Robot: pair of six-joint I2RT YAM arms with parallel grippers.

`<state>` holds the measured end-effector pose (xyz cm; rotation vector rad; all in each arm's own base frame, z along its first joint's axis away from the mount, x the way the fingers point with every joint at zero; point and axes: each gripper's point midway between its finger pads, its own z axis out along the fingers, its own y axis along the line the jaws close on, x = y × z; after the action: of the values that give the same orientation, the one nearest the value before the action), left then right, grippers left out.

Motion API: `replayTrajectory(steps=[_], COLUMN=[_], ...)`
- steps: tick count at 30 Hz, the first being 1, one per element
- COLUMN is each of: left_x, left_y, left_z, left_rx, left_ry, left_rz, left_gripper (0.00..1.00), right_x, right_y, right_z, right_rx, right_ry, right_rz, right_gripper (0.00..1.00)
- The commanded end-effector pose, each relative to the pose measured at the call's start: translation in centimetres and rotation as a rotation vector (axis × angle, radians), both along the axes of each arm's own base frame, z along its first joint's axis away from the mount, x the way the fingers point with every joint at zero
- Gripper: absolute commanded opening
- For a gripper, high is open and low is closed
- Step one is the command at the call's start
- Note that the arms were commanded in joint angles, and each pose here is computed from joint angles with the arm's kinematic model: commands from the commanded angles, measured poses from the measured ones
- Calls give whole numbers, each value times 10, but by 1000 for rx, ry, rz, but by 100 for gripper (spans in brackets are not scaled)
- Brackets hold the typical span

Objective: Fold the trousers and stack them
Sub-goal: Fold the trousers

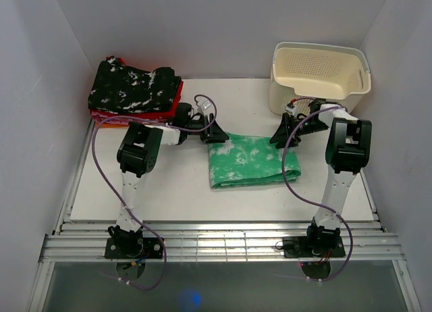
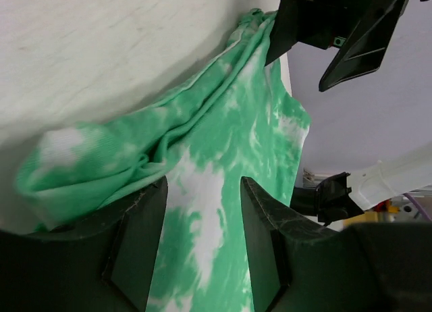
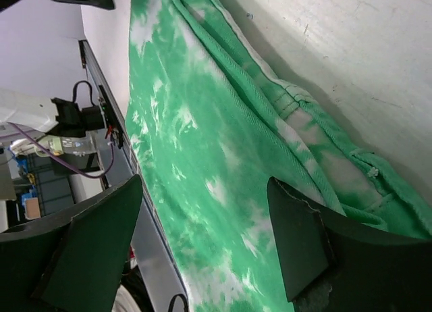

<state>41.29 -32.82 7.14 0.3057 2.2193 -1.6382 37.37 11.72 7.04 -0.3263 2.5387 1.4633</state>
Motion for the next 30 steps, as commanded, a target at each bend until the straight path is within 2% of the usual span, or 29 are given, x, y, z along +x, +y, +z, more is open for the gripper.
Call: replayTrajectory(steps=[1, 5, 8, 9, 10, 13, 15, 16, 17, 21, 26, 30], left_x=[31, 45, 40, 34, 27, -5, -23, -40, -51, -100, -137, -150], left_y=[19, 37, 37, 39, 39, 44, 47, 50, 51, 40, 23, 16], left_z=[-5, -11, 42, 51, 81, 115, 125, 115, 129, 118, 93, 55], left_rx=[-13, -20, -81, -84, -104, -128, -131, -124, -126, -105, -79, -48], left_ry=[-5, -20, -146, -180, -234, -230, -215, -164, -187, -112, -47, 76], left_rz=[75, 85, -2, -17, -36, -72, -74, -73, -65, -77, -117, -123], left_gripper=[59, 59, 59, 59, 60, 60, 60, 60, 60, 60, 61, 60], right_x=[23, 39, 45, 36, 32, 1, -26, -42, -54, -108, -125, -128], right_y=[-12, -12, -7, -6, -5, -1, 1, 2, 1, 0, 1, -3], right_z=[-41, -29, 11, 22, 40, 73, 78, 78, 74, 42, 17, -16], right_rx=[-105, -105, -59, -47, -37, -3, 8, 13, 9, 23, 77, 55], right_ry=[-65, -103, -176, -153, -176, -174, -168, -125, -101, 50, 182, 265], right_rz=[-21, -31, -18, -9, 2, 51, 89, 100, 112, 167, 150, 97], right_gripper=[81, 79, 78, 77, 77, 76, 75, 74, 72, 68, 62, 58])
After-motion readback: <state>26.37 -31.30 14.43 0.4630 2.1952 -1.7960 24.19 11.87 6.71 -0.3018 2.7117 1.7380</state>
